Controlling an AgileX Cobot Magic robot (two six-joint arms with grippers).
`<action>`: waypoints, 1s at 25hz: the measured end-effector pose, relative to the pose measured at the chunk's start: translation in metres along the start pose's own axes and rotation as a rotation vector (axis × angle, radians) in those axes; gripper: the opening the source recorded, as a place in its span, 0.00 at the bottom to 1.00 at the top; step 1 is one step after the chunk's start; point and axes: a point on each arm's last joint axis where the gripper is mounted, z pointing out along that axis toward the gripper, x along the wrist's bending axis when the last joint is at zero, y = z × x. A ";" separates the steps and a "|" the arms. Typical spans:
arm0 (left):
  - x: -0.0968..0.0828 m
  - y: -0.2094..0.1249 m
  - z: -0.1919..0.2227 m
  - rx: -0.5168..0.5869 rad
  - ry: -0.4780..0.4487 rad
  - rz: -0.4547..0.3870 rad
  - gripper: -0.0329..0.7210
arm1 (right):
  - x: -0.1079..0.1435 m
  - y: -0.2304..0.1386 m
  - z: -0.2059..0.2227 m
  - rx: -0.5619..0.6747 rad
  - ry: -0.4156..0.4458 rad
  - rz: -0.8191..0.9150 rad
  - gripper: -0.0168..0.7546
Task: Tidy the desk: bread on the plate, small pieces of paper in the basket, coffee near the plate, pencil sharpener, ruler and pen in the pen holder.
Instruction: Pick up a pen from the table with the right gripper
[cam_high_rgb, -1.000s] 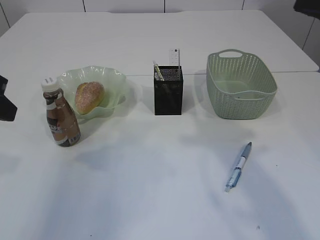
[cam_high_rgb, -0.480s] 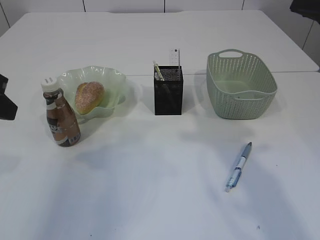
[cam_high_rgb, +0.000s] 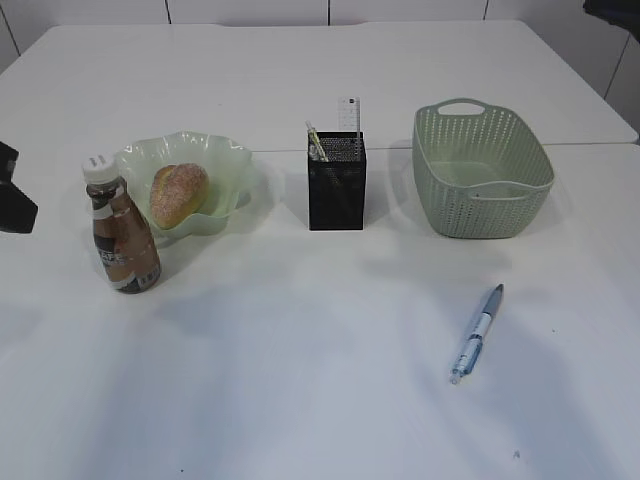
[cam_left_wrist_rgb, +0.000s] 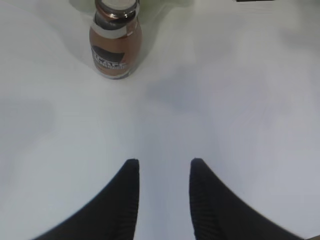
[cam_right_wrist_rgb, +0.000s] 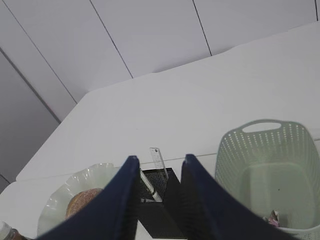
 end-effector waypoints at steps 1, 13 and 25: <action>0.000 0.000 0.000 0.000 0.000 0.000 0.36 | -0.001 -0.001 0.000 -0.005 -0.009 -0.009 0.33; 0.000 0.001 0.000 -0.010 -0.002 0.000 0.36 | -0.010 -0.017 0.000 0.016 -0.053 -0.032 0.33; 0.000 0.002 0.000 -0.024 -0.005 0.000 0.36 | -0.018 -0.031 -0.002 0.031 -0.091 0.046 0.33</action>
